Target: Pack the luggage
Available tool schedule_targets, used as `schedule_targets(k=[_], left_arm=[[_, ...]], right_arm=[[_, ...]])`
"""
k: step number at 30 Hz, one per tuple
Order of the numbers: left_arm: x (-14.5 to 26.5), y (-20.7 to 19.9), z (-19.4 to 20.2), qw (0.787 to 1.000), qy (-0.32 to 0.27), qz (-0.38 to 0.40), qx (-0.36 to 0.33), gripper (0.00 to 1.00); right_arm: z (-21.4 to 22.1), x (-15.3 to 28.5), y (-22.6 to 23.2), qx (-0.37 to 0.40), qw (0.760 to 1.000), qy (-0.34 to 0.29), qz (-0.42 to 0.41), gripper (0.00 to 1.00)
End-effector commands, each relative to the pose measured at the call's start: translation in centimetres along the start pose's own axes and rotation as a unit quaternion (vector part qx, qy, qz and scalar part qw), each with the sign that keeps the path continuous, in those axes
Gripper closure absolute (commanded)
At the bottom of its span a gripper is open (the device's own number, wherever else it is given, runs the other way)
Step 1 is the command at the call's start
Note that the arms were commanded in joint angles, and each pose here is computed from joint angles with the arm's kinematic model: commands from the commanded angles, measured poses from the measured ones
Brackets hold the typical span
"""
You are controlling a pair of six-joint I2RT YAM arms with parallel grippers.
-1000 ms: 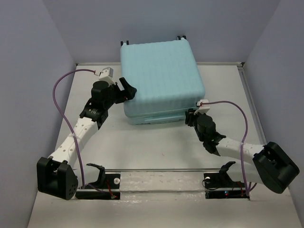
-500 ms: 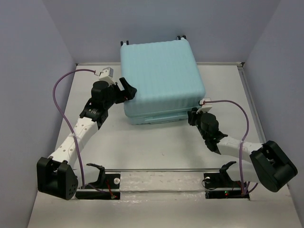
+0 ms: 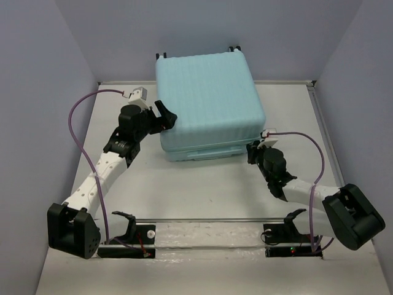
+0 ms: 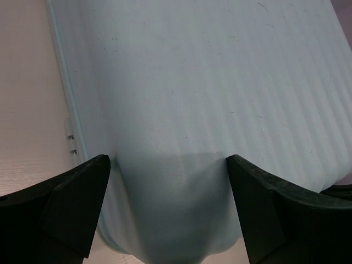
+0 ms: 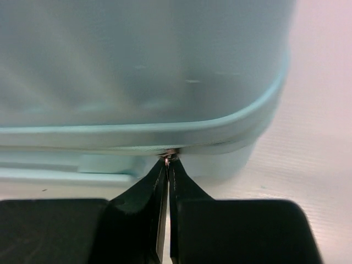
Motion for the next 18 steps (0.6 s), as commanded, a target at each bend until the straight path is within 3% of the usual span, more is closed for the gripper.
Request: schedule_targets(k=[1,8,10,12,13,18], left_arm=[[0.4,-1.1,4.1,0.997,0.069,0.023,0.005,0.04],[0.1,-3.7,5.3,0.994,0.086,0.062,0.020,0.05],[0.2,-4.5,5.4,0.993,0.088,0.072,0.021,0.05],[0.5,-5.2,5.3,0.993,0.087,0.082,0.021,0.05],[0.7,-5.5,5.3,0.992,0.088,0.086,0.023,0.05],[2.0,-6.2,4.9,0.991,0.085,0.099,0.022,0.05]], right_arm=[[-5.3,0.8,6.0,-0.040,0.991,-0.076,-0.104,0.93],[-2.3,5.5,22.0,0.018,0.964,0.013,-0.265,0.93],[-3.0,6.8,26.8,0.012,0.950,0.012,-0.311,0.93],[-0.7,7.1,30.5,0.036,0.938,0.034,-0.344,0.93],[-2.0,8.2,33.5,0.038,0.929,0.020,-0.367,0.93],[-1.3,7.8,36.4,0.013,0.922,0.011,-0.386,0.93]])
Point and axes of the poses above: each gripper's point midway between its finger pads, its own x axis back along the fingers, its own y axis along the line the jaws close on, z = x × y, the point moved 1 cm from there along x, back along the fingers, and after that the axes turned 9 degrees about x, right-handed, at the moved point
